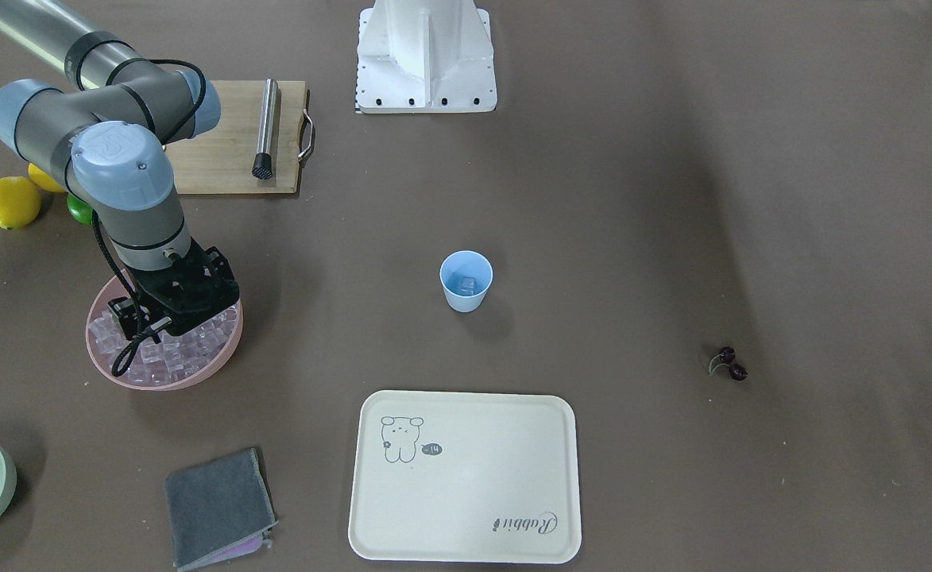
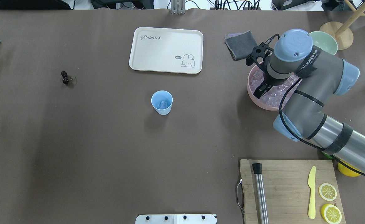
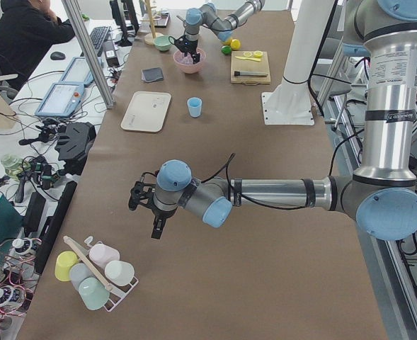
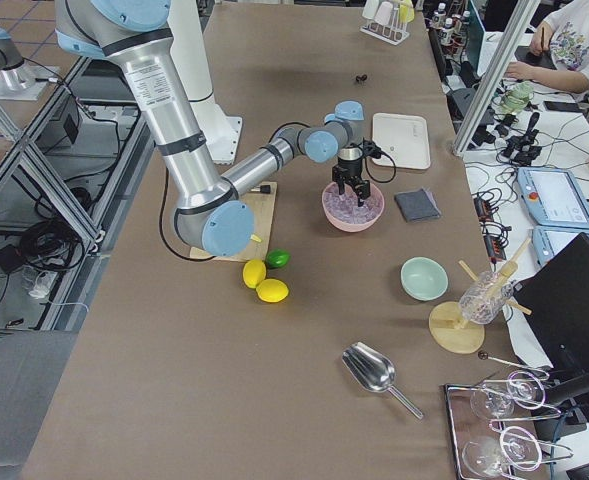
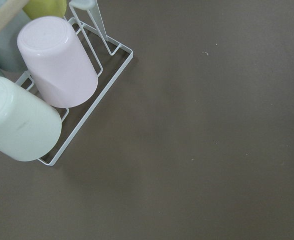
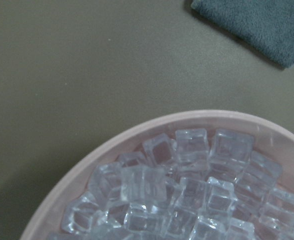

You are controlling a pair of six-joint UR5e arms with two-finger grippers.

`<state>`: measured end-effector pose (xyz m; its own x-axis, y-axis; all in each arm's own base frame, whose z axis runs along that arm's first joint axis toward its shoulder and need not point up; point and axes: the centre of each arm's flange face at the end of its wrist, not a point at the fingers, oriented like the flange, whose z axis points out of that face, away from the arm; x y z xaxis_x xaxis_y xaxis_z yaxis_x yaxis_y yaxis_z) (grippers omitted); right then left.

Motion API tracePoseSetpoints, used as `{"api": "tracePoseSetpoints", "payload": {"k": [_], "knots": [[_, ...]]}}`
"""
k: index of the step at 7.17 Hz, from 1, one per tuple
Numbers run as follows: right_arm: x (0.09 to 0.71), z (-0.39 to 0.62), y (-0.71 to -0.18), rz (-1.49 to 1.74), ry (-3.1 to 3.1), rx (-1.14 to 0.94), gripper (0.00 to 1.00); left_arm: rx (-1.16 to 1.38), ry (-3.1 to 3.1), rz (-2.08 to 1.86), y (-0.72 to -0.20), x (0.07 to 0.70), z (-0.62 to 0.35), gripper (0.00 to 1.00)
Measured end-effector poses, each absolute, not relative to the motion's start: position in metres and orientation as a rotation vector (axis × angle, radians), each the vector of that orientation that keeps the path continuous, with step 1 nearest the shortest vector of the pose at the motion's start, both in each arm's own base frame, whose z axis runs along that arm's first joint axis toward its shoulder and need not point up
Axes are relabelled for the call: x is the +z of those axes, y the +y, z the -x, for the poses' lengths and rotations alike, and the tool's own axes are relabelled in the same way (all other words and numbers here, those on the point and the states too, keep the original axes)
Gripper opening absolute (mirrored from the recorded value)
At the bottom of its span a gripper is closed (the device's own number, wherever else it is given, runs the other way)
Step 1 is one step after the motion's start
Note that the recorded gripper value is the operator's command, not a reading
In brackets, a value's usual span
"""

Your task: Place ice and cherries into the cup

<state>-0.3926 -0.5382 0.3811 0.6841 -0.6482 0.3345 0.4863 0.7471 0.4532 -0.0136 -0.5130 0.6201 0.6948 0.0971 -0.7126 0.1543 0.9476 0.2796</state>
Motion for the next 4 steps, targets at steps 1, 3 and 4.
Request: {"api": "tracePoseSetpoints", "payload": {"k": [1, 3, 4], "knots": [[0.381, 0.39, -0.542, -0.344, -0.501, -0.647, 0.82, -0.033, 0.806, -0.332, -0.513, 0.62, 0.013, 0.98], [0.376, 0.358, -0.567, -0.359, -0.5, -0.673, 0.72, -0.032, 0.806, -0.332, -0.514, 0.62, 0.013, 0.98], [0.378, 0.342, -0.578, -0.359, -0.495, -0.695, 0.73, -0.032, 0.806, -0.333, -0.514, 0.62, 0.013, 0.98]]}}
